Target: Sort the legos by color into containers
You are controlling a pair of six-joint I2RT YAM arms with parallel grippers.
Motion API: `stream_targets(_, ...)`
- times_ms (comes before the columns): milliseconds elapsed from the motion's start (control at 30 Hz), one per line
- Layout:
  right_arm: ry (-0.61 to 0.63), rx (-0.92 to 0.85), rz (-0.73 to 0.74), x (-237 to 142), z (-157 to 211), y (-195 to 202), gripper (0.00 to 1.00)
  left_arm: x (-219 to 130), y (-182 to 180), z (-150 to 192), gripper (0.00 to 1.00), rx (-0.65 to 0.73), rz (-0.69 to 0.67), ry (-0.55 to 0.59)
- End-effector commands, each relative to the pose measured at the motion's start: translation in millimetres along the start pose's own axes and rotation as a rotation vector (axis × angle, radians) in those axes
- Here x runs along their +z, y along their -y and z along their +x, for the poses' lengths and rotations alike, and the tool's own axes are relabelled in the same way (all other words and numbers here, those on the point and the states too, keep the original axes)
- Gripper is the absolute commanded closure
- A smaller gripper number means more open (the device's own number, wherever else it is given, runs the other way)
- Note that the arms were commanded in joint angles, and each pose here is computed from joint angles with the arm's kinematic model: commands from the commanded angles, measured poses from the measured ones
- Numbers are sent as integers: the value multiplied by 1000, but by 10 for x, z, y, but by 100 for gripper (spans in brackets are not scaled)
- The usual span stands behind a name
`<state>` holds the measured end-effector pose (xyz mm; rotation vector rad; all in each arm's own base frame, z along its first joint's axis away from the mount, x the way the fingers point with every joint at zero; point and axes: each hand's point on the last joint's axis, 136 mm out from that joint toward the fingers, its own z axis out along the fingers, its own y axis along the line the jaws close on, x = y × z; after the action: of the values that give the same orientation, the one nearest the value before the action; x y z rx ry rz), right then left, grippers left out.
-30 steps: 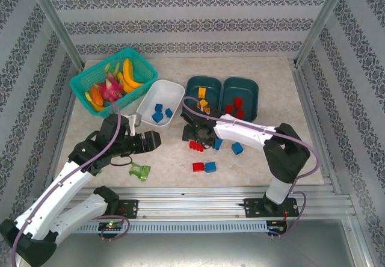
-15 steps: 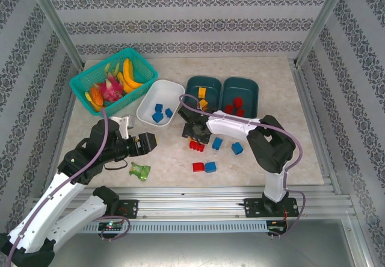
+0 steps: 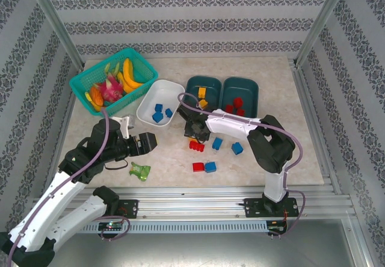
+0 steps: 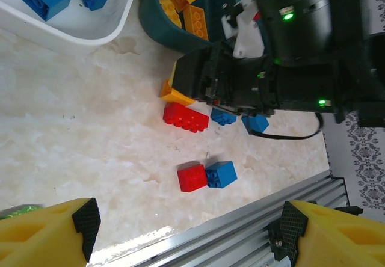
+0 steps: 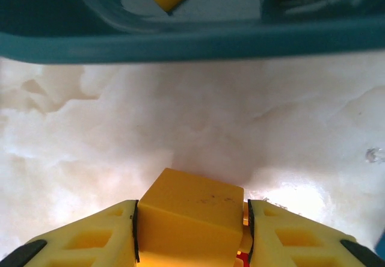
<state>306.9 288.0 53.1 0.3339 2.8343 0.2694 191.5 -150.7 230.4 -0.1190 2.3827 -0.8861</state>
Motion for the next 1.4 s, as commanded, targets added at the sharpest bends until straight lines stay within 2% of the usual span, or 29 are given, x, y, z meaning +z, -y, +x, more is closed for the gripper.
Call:
stream_targets(0, 123, -78, -65, -607, -239, -186, 68, -24, 127, -138, 19, 7, 24, 40)
stream_targets(167, 236, -88, -123, -1091, -576, -195, 70, 31, 246, -286, 19, 16, 36, 51)
stream_targets(267, 273, -70, -148, -1180, -856, -198, 70, 104, 333, -401, 19, 13, 51, 62)
stream_targets(400, 234, -1, -216, -966, -1195, -275, 70, 238, 440, -569, 19, 16, 55, 68)
stream_targets(533, 185, 77, -225, -629, -1459, -301, 71, 369, 513, -704, 19, 18, 58, 76)
stream_targets(767, 170, 130, -186, -182, -1868, -280, 71, 497, 582, -807, 19, 16, 67, 74)
stream_targets(967, 133, 137, -161, 145, -2007, -255, 71, 528, 585, -816, 19, 22, 63, 68)
stream_targets(1133, 76, 143, -142, 343, -1969, -229, 70, 543, 562, -801, 19, 25, 53, 60)
stream_targets(1367, 55, 149, -127, 366, -1936, -181, 56, 578, 543, -752, 19, 47, 42, 26)
